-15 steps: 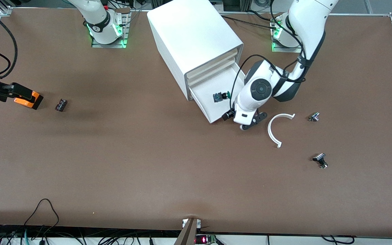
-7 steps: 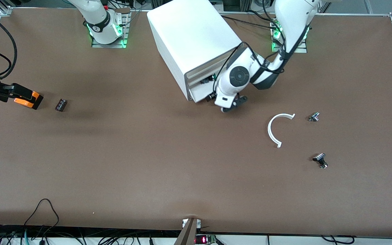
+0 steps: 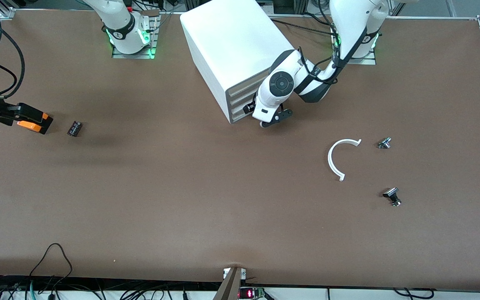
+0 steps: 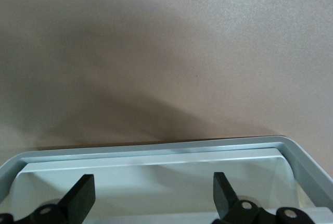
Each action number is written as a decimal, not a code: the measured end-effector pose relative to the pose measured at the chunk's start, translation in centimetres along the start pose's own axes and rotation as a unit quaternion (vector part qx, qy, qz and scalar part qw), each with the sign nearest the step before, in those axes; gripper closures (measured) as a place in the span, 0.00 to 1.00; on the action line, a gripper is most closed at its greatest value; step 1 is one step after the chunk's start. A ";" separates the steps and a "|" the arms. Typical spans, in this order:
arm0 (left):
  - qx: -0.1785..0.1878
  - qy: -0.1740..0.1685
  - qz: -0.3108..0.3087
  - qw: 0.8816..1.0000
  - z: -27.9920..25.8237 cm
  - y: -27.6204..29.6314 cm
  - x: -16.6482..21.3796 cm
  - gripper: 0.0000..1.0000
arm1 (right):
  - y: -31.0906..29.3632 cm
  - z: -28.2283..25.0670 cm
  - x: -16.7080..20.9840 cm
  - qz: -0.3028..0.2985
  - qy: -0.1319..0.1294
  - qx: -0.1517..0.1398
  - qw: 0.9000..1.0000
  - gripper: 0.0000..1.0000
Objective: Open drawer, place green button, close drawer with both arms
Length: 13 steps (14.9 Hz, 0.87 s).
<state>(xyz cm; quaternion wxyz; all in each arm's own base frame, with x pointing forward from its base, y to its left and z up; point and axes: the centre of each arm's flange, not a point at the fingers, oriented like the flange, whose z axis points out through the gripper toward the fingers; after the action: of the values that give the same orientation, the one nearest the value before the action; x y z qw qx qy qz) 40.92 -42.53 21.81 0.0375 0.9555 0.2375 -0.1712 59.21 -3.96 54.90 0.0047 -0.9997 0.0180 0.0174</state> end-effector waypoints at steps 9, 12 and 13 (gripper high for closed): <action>-0.099 0.119 0.057 0.986 -16.5 -7.9 16.6 0.00 | -0.1 -0.1 0.0 0.000 0.003 0.000 1.000 0.00; -0.090 0.157 0.106 0.978 -24.1 -15.6 21.2 0.00 | -0.1 -0.1 0.1 0.000 0.004 0.000 1.000 0.00; -0.082 0.161 0.125 0.975 -26.5 -18.0 21.6 0.00 | 0.0 -0.1 0.1 -0.001 0.004 -0.001 1.000 0.00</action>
<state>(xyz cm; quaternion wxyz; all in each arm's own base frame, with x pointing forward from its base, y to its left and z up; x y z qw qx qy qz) 58.64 -13.07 39.37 0.0983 0.9863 0.1323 0.0113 59.27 -3.92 55.01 0.0034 -0.9997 0.0174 0.0136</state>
